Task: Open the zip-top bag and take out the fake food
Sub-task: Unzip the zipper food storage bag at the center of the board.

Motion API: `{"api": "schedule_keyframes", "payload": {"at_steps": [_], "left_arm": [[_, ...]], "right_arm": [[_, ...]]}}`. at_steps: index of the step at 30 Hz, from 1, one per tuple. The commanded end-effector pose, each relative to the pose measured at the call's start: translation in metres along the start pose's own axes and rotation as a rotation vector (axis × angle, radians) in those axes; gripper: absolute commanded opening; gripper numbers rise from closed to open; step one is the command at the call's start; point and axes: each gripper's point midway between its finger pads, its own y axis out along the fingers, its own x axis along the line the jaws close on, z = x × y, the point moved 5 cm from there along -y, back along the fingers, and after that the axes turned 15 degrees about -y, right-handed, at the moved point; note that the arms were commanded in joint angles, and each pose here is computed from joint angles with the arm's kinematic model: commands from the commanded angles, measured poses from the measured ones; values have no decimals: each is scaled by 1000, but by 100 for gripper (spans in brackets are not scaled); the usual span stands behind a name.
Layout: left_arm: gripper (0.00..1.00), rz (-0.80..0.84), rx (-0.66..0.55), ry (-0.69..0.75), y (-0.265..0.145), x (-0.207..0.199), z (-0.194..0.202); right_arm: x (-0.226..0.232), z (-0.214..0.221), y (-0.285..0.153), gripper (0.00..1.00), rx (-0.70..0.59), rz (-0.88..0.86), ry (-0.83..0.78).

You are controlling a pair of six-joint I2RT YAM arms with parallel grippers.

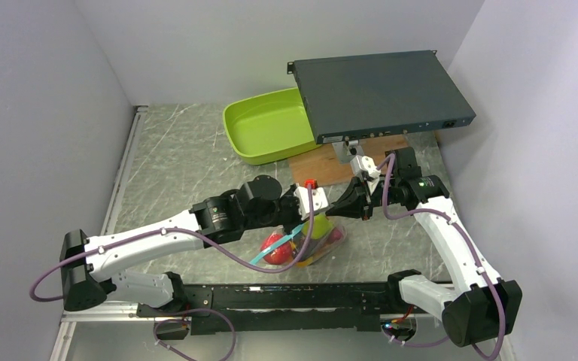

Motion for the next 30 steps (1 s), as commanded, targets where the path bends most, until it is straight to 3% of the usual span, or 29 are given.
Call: {"api": "schedule_keyframes", "payload": {"at_steps": [1, 30], "left_arm": [[0, -38, 58, -34, -22, 6, 7], [0, -102, 80, -23, -44, 18, 17]], "right_arm": [[-2, -11, -3, 0, -24, 6, -58], [-9, -11, -10, 0, 3, 55, -56]]}}
